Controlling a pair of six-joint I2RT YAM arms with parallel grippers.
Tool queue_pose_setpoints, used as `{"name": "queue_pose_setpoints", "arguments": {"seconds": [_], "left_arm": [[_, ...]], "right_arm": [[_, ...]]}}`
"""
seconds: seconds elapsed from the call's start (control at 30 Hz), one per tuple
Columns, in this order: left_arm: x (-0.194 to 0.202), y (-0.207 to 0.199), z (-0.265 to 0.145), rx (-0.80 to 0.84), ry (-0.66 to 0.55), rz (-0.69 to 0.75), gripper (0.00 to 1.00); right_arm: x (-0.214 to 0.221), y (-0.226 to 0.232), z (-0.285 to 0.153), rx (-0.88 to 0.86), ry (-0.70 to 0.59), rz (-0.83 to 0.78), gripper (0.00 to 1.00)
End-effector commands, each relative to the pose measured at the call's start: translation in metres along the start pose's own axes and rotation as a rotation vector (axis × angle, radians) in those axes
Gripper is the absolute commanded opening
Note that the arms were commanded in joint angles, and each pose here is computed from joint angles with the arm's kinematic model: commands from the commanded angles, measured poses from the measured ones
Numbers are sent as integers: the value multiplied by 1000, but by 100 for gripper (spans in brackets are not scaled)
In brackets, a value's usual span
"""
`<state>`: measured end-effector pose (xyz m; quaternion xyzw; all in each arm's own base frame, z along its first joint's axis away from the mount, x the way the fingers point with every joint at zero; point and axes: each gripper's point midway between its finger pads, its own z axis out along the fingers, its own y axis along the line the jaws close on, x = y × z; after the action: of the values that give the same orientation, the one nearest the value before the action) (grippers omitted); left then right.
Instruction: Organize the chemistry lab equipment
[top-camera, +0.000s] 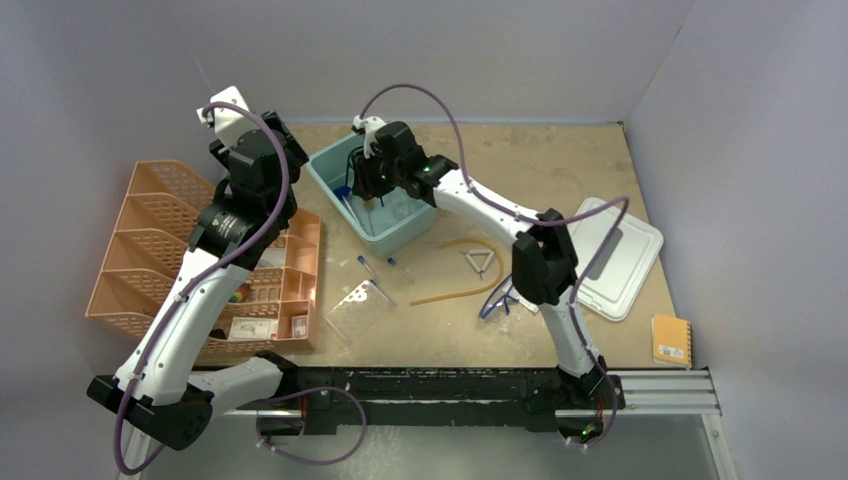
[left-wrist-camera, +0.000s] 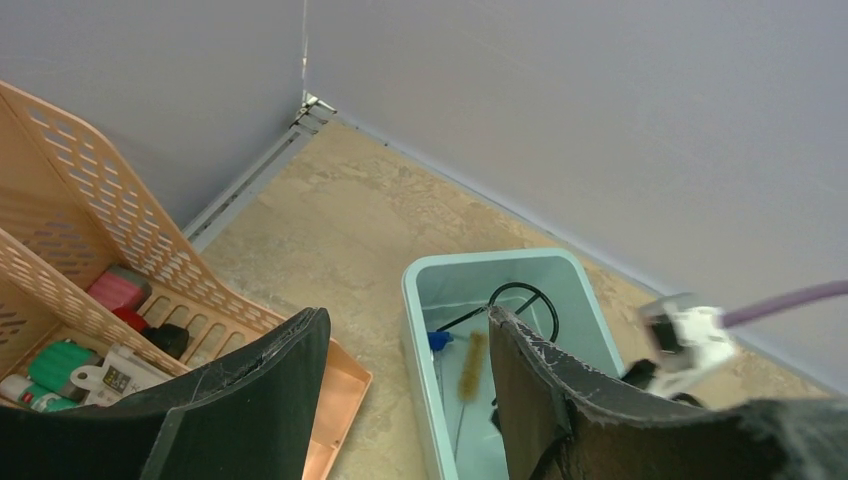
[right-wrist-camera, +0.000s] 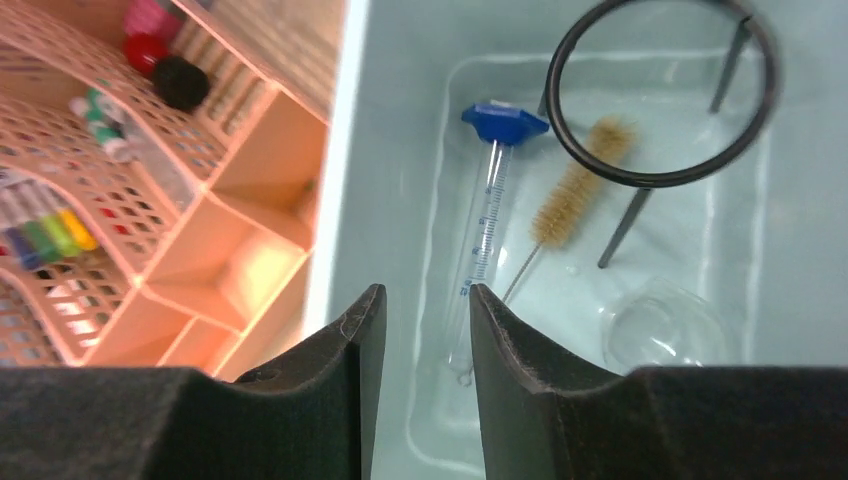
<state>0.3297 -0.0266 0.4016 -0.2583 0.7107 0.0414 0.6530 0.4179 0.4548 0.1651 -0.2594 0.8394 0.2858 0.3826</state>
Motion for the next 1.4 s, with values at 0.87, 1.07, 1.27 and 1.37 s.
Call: {"name": "queue_pose_setpoints", "arguments": {"seconds": [0.87,1.07,1.27,1.37], "left_arm": [[14,-30,0,144,57,-85,60],[19,-28,1,129,71,-74,60],[24,-27,3,117,78,-68,60],[25,-27,4,115,76,-68,60]], "right_arm": [[108,-163,-145,107,338,-193,60],[135,-175,-137,90,446,-249,51],[148,-189,-131,135,500,-257,47],[157,-194,-127,144,530,-253,41]]}}
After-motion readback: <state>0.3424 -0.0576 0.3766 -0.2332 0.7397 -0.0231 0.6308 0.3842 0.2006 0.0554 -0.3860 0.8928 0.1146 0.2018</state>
